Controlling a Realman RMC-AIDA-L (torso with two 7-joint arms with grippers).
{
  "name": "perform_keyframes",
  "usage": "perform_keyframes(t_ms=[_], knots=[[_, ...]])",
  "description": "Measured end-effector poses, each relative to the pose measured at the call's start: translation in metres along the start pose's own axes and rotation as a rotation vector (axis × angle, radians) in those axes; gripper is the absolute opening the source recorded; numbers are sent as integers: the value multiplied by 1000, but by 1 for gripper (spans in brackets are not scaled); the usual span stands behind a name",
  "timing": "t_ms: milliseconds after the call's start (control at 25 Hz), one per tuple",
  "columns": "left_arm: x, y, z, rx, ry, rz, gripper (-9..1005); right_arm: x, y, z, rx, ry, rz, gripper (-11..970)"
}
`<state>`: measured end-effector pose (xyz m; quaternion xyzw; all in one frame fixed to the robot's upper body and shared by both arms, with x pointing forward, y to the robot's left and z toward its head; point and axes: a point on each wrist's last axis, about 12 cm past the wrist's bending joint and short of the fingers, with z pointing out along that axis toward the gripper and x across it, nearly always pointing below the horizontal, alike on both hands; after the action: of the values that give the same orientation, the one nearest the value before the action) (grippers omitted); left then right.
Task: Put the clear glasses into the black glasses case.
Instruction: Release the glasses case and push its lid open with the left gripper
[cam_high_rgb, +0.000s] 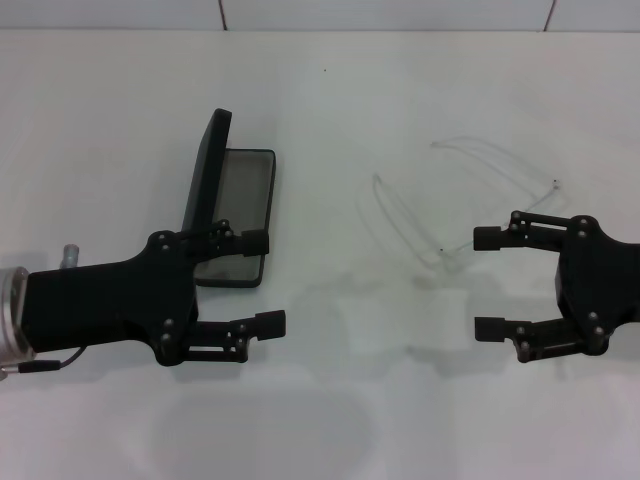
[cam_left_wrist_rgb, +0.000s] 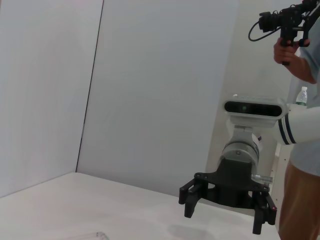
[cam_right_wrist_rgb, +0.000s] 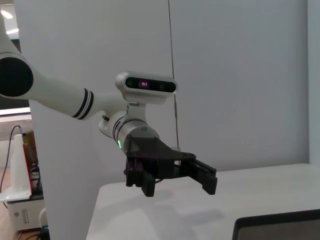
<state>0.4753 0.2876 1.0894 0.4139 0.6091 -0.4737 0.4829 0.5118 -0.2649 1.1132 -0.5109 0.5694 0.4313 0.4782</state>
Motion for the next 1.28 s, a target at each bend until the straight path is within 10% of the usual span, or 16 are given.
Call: perform_keyframes(t_ms=[680,1000,1280], knots=[[-6,3,-4,-64,-73,-14,833,3,4,6,4,-23,12,873],[-85,36,-27,-229,-162,-221,804,6,6,10,-5,-42,45,873],[-163,63,-16,-502,149,-365,797,9,8,12,5,-77,66,873]])
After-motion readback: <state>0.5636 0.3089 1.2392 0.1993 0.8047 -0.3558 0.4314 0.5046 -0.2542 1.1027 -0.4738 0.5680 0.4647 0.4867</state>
